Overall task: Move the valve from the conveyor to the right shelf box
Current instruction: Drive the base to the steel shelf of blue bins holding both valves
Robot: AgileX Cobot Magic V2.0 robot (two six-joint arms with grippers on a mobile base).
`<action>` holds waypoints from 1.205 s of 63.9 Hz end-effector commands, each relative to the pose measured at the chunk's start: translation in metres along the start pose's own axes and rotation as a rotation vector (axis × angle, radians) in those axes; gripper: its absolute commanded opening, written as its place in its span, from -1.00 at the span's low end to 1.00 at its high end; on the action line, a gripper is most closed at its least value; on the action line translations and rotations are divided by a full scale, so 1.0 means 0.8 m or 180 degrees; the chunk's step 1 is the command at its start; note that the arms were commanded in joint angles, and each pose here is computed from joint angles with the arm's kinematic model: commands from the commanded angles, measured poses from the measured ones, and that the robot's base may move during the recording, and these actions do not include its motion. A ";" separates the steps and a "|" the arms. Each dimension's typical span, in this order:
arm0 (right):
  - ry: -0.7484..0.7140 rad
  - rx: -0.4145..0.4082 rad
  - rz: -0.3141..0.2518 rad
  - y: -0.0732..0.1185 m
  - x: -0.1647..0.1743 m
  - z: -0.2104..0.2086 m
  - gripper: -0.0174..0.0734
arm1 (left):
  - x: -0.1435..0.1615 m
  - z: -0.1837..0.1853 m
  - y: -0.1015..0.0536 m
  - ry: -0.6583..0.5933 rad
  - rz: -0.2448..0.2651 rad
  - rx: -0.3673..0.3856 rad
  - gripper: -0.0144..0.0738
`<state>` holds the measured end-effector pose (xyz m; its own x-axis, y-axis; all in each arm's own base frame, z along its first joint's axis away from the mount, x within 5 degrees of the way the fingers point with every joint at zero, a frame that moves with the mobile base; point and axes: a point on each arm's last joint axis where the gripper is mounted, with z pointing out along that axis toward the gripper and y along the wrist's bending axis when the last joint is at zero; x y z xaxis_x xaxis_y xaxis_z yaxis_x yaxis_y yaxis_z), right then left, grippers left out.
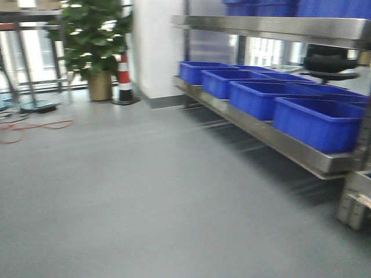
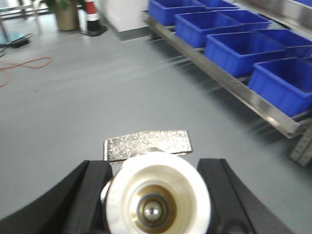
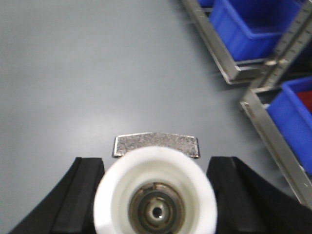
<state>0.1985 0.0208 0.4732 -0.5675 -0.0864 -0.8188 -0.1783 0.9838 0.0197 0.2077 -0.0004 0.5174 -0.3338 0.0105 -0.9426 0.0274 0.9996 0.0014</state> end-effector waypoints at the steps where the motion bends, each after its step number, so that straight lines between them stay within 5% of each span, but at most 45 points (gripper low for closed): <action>1: -0.0298 0.0046 -0.0033 0.000 -0.011 -0.011 -0.96 | -0.009 -0.004 -0.001 -0.0223 -0.0040 0.0021 -0.93; 77: -0.0298 0.0046 -0.0033 0.000 -0.011 -0.011 -0.96 | -0.009 -0.004 -0.001 -0.0223 -0.0040 0.0021 -0.93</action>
<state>0.1985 0.0208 0.4732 -0.5675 -0.0864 -0.8188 -0.1783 0.9838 0.0197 0.2079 -0.0005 0.5180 -0.3269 0.0075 -0.9450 0.0275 0.9996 -0.0016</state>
